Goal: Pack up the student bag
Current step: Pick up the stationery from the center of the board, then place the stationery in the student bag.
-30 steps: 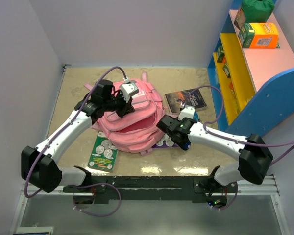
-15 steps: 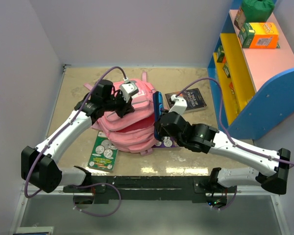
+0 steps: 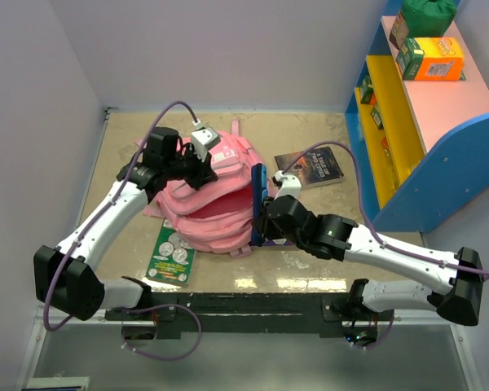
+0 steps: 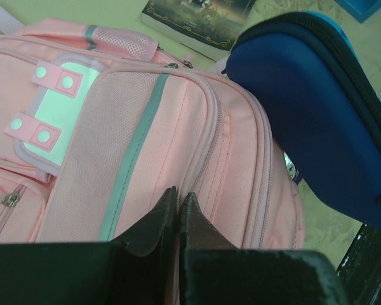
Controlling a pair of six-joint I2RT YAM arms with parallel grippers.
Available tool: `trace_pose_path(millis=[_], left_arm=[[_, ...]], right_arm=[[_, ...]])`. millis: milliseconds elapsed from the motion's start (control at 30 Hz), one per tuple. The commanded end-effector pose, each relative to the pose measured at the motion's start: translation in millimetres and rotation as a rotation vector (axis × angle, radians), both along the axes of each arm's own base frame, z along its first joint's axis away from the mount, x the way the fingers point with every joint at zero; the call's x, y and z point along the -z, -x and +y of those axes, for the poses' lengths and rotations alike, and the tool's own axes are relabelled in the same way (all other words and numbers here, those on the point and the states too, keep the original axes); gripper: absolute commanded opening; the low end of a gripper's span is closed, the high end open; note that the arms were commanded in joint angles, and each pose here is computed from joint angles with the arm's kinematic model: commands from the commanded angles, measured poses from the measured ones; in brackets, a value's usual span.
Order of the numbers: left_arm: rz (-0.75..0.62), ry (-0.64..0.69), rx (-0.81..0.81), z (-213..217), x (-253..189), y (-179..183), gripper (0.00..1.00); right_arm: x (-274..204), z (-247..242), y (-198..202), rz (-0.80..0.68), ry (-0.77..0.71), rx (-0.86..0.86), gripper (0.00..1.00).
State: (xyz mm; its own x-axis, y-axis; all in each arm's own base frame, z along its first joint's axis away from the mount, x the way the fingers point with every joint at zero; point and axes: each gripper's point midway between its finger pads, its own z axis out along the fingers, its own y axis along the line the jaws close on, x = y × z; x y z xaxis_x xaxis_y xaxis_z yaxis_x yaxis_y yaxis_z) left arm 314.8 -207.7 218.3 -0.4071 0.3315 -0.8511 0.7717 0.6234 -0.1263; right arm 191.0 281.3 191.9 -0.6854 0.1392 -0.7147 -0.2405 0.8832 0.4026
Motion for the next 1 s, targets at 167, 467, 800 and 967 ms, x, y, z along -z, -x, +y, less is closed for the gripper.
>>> trace_pose_path(millis=[167,467,800,967], left_arm=[[-0.143,0.164,-0.044,3.1,-69.8,-19.3,0.0],[-0.147,0.201,0.009,-0.1,-74.1,-12.1,0.0],[-0.197,0.232,0.256,-15.9,-85.6,23.8,0.0],[-0.172,0.24,0.451,-20.9,-79.7,58.9,0.0]], right_arm=[[0.1,15.9,15.8,0.031,-0.076,-0.091,0.0],[1.0,44.2,34.5,0.047,-0.042,-0.295,0.0],[-17.0,74.0,47.0,0.043,-0.124,-0.428,0.0],[-35.2,87.2,31.1,-0.011,-0.063,-0.438,0.0]])
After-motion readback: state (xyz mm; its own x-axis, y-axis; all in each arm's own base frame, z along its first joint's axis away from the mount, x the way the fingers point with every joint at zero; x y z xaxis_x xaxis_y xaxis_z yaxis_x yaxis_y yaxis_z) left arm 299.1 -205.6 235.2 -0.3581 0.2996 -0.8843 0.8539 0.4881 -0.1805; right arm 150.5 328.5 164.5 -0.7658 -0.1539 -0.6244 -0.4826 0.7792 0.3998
